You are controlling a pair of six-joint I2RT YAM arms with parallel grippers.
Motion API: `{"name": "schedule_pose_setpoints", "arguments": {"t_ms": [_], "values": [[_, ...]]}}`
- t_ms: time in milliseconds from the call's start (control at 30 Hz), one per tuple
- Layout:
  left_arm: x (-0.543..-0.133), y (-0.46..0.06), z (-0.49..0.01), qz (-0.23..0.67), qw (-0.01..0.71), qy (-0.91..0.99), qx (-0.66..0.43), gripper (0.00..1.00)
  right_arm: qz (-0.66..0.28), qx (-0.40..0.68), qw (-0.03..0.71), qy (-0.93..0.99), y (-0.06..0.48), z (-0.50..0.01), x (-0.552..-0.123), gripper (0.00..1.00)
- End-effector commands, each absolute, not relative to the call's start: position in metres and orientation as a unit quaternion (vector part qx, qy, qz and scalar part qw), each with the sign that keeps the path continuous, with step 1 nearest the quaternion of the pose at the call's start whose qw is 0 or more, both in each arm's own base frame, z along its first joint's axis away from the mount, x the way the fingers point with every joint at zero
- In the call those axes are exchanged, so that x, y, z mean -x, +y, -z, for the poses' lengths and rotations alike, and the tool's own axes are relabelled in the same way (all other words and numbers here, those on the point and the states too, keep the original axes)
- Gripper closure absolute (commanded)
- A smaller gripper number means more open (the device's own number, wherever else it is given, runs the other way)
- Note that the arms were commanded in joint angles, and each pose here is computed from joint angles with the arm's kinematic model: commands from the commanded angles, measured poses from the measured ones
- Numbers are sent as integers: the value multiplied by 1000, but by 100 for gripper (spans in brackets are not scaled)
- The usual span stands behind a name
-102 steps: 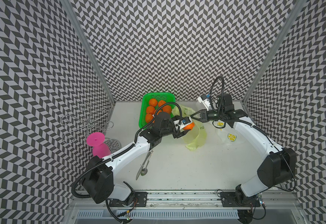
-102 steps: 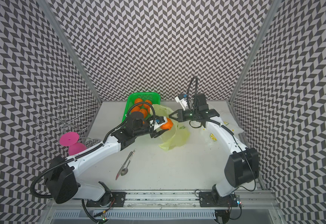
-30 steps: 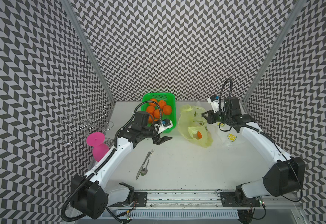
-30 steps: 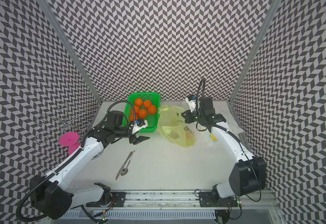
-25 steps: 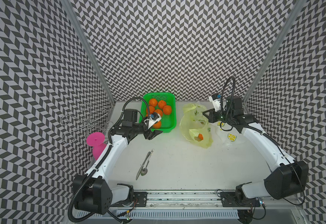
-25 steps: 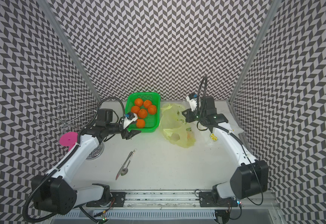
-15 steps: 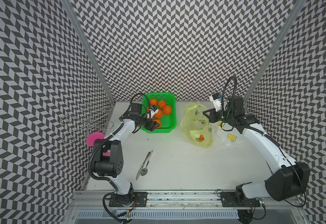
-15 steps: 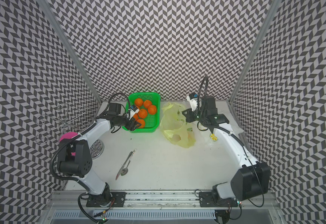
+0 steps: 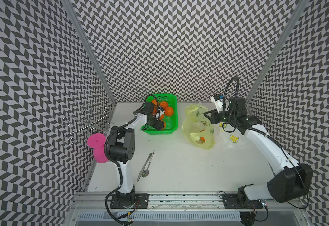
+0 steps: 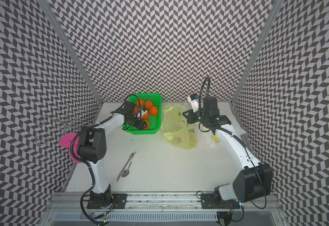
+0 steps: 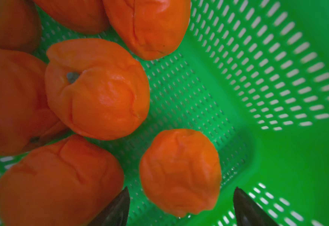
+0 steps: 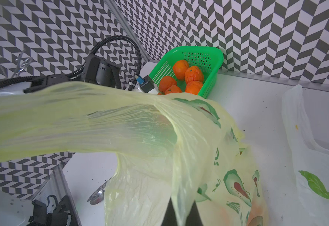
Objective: Place the oranges into plastic bags & tie knots
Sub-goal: Pick up the orange from the basket, then place the orange in the plastic bag.
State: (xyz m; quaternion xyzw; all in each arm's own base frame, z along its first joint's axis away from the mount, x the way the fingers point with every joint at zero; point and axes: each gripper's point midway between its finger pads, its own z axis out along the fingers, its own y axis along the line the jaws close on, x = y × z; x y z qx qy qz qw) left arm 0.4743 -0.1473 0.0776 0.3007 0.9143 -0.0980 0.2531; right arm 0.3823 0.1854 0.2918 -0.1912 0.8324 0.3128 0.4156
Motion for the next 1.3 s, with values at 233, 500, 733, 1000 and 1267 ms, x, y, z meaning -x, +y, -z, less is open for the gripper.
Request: {"name": "schedule_pose_setpoints", "arguments": {"t_ms": [233,500,733,1000,1267], "values": [[-485,-162,-57,111,228,918,-306,16,-321,201,440,815,185,-304,-378,100],[-500,-177,-64,141,250,907,-307,27,-316,202,445,813,184,-304,-376,100],[-486,-188,-119,175,301,877,-332,45,-326,208,445,807,186,-308,-372,100],[-349,-221,-230,288,407,727,-472,50,-351,232,445,791,194,-320,-364,100],[-258,-285,-276,325,443,611,-570,48,-373,244,427,787,202,-317,-362,100]]}}
